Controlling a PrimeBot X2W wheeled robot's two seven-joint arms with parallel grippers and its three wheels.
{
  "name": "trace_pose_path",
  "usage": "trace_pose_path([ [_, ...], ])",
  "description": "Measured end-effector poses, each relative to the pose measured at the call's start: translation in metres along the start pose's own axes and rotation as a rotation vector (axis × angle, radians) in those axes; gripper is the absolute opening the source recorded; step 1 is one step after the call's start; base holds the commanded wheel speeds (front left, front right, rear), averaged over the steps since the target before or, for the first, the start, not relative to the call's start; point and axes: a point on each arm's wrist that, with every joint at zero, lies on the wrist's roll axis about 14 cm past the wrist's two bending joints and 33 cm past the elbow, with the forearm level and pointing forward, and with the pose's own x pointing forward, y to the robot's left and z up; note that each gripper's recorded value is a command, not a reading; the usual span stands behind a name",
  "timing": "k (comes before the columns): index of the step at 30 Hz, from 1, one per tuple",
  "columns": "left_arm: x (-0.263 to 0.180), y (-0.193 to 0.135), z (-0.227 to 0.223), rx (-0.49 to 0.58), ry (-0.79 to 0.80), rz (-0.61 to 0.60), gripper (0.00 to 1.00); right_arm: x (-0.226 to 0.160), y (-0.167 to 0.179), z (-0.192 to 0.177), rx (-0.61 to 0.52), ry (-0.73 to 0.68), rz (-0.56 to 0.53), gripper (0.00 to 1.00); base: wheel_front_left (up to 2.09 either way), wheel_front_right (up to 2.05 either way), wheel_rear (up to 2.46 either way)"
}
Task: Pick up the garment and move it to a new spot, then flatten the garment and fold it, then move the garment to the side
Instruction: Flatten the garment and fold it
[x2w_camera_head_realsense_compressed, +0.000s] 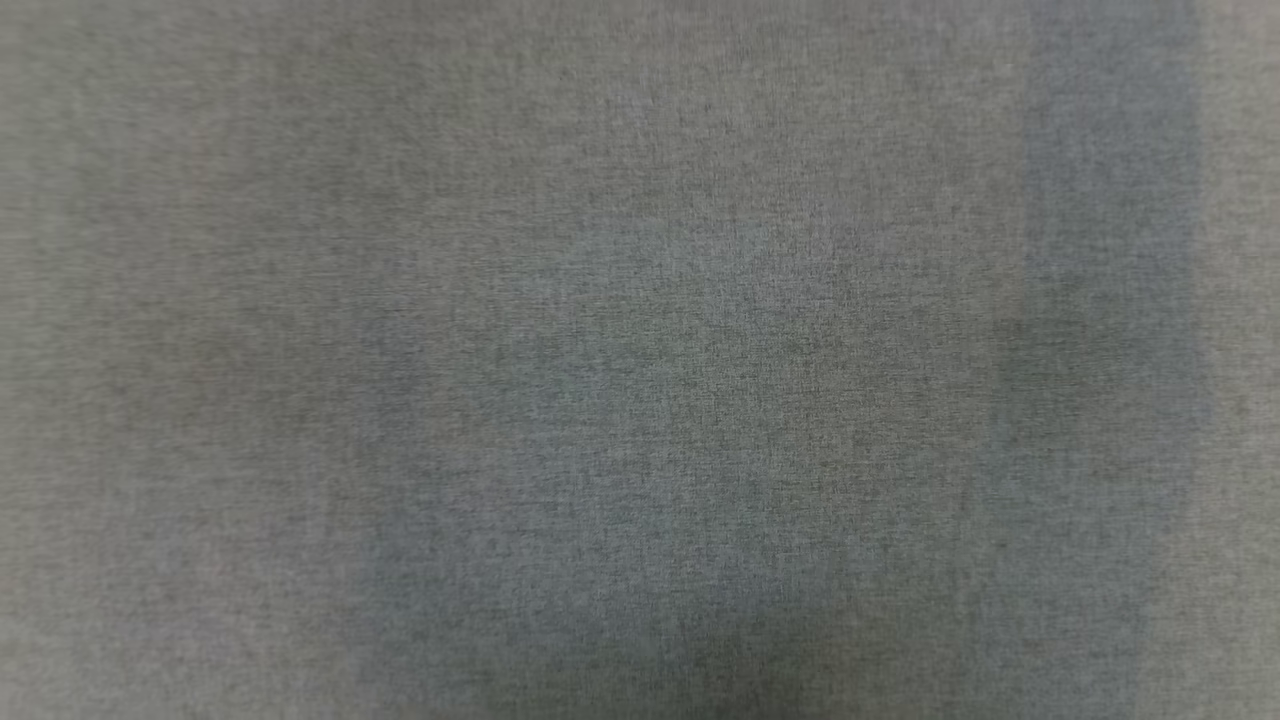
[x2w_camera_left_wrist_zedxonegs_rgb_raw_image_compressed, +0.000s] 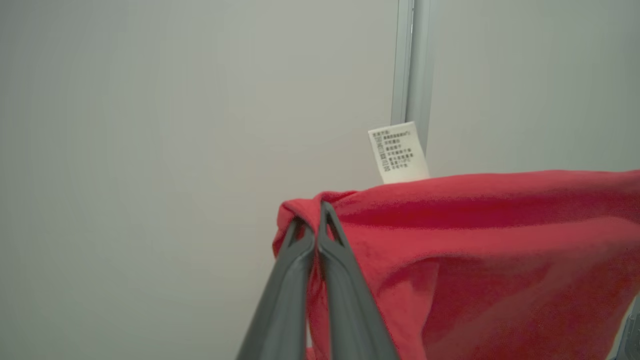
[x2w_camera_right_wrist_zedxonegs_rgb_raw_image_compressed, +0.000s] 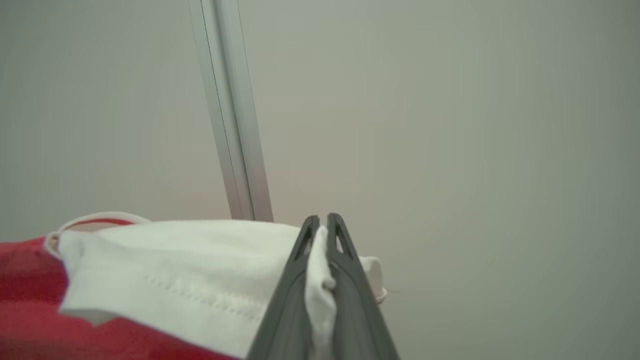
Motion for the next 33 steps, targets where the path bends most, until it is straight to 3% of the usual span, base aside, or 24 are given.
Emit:
trace_pose_path([
  [4,-0.028,-0.004,-0.089,-0.008,0.169,-0.005,0.00,-0.029,0.000,-0.097,0.047,0.167,0.004,0.00,0.00,0.00,0.00],
  [7,-0.055,-0.018,-0.128,-0.018,0.264,-0.042,0.00,-0.060,0.000,-0.134,0.078,0.214,0.011,0.00,0.00,0.00,0.00],
  [12,-0.142,-0.023,-0.179,-0.055,0.455,-0.048,0.00,-0.159,-0.009,-0.190,0.129,0.354,-0.006,0.00,0.00,0.00,0.00],
  [16,-0.197,-0.025,-0.173,-0.078,0.497,-0.038,0.00,-0.228,-0.020,-0.185,0.136,0.381,-0.028,0.00,0.00,0.00,0.00],
  [18,-0.247,-0.031,-0.175,-0.081,0.565,-0.016,0.00,-0.279,-0.023,-0.188,0.142,0.460,-0.050,0.00,0.00,0.00,0.00],
  [27,-0.437,-0.090,-0.120,-0.174,0.726,0.181,0.00,-0.442,-0.028,-0.128,0.227,0.595,-0.225,0.00,0.00,0.00,0.00],
  [31,-0.474,-0.136,-0.077,-0.292,0.711,0.209,0.00,-0.500,-0.027,-0.095,0.283,0.607,-0.313,0.00,0.00,0.00,0.00],
  [33,-0.467,-0.140,-0.064,-0.323,0.676,0.215,0.00,-0.496,-0.024,-0.087,0.290,0.590,-0.304,0.00,0.00,0.00,0.00],
])
